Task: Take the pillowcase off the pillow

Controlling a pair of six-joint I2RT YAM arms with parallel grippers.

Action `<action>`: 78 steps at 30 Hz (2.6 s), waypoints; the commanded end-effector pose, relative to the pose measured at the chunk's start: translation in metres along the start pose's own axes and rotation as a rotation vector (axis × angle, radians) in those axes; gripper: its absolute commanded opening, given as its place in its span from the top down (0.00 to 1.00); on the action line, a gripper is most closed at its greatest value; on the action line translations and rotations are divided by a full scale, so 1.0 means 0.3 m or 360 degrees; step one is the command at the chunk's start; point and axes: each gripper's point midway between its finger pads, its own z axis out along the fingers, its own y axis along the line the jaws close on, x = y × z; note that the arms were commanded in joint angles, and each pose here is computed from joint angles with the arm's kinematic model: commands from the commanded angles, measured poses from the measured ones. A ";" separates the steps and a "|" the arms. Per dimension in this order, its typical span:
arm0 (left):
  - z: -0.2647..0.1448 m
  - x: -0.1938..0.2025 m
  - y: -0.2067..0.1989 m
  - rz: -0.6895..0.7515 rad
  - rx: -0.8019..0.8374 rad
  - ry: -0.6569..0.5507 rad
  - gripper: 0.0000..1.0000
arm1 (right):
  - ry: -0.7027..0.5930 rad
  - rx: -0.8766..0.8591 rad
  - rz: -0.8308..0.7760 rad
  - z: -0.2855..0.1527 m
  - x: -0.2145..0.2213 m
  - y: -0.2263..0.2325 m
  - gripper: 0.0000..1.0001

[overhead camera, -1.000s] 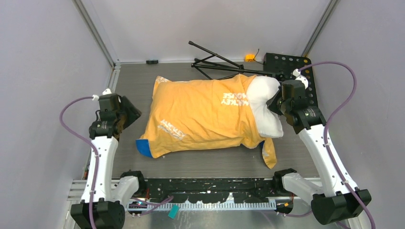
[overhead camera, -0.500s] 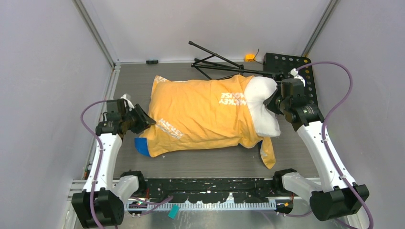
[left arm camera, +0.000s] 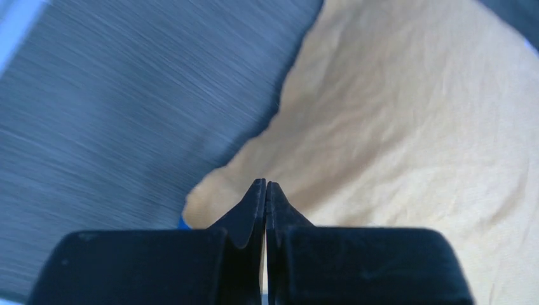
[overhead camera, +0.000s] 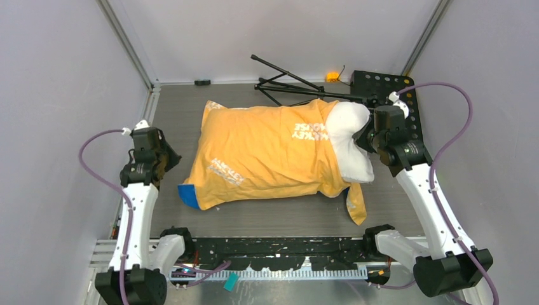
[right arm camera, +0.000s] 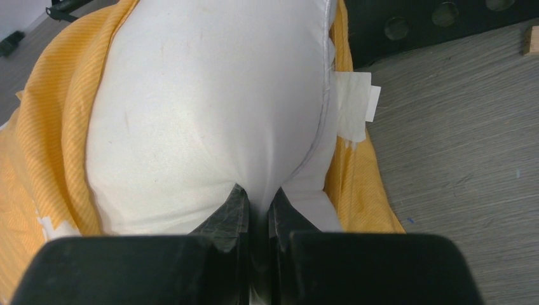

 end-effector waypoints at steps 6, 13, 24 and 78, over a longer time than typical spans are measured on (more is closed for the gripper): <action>-0.133 -0.227 0.180 -0.0182 -0.0447 -0.0603 1.00 | -0.0629 0.0120 0.0225 -0.175 -0.267 -0.054 1.00; -0.054 -0.050 -0.174 0.0070 0.0509 -0.0035 0.59 | -0.0434 -0.0069 0.0168 -0.110 -0.181 0.019 1.00; -0.009 0.192 -0.214 -0.0011 0.0773 0.0465 0.29 | -0.0297 -0.0130 0.0123 -0.052 -0.123 0.048 1.00; -0.353 -0.319 0.460 -0.0569 -0.1176 -0.1023 1.00 | -0.1100 0.0471 0.0495 -0.356 -0.392 -0.248 1.00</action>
